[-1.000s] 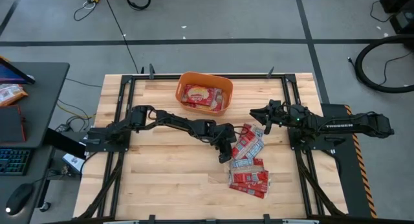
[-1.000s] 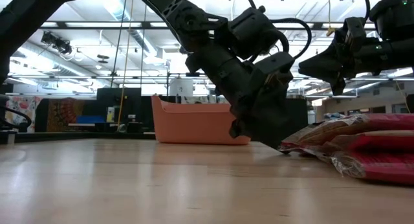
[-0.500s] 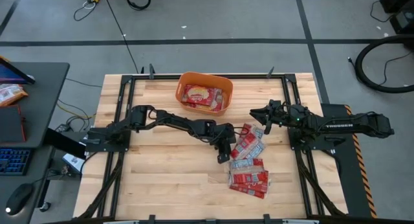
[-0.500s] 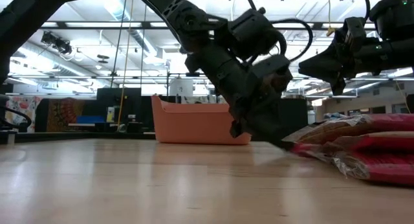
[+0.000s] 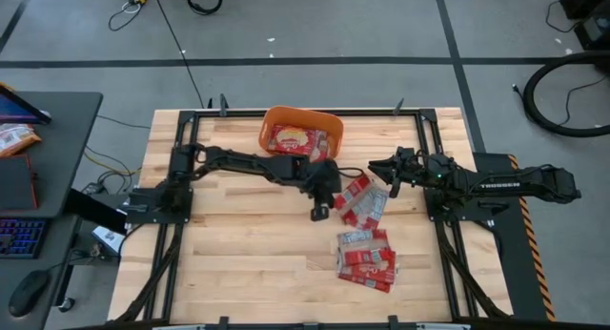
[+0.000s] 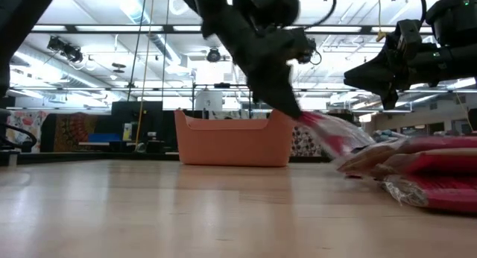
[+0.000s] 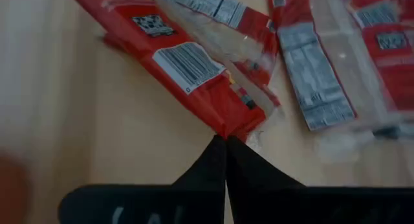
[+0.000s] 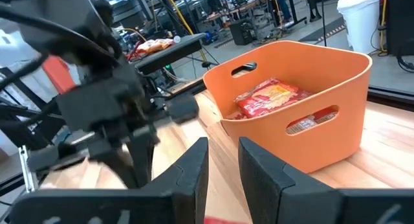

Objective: Sort popcorn bags into baskets
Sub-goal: Put the red popcorn bag into the orange bin

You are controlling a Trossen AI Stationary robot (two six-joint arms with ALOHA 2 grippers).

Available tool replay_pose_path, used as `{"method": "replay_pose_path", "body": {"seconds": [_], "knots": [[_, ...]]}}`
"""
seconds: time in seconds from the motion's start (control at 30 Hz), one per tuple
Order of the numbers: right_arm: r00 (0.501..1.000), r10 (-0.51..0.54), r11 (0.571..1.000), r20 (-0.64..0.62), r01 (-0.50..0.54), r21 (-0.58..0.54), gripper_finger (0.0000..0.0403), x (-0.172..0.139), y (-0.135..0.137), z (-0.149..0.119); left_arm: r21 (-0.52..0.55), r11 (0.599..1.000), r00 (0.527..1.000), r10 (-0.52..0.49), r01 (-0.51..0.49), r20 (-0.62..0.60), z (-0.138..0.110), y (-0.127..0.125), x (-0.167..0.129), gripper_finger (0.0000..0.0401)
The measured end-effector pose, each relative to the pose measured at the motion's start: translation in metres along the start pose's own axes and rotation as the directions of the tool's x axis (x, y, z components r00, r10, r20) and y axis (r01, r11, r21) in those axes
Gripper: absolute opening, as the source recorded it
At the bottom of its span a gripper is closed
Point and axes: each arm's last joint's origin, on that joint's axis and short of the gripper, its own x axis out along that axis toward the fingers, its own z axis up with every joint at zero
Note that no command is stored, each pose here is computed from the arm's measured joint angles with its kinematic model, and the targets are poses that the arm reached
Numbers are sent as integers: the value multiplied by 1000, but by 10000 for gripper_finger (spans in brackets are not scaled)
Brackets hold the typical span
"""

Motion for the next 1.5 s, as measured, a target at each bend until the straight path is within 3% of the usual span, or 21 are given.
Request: {"method": "replay_pose_path", "body": {"seconds": [0.1, 0.5, 0.83, 1.2, 1.5], "knots": [[1000, 0, 1000, -1, 0, 0, 90, 0, 0, 0, 40, 999, 998, 39, -37, -45, 0, -2, -19, 2], [1000, 0, 1000, 0, 0, 0, 90, 0, 0, 0, 33, 992, 987, 124, -122, -106, 2, -13, -89, 1], [1000, 0, 1000, -1, 0, 0, 90, 0, 0, 0, -35, 991, 991, 129, -130, -41, 8, -18, -129, 1], [1000, 0, 1000, -1, 0, 0, 90, 0, 0, 0, -63, 973, 972, 227, -223, 62, 11, -19, -178, 1], [1000, 0, 1000, -1, 0, 0, 90, 0, 0, 0, -85, 928, 930, 367, -364, 31, 3, -1, -205, 1]]}}
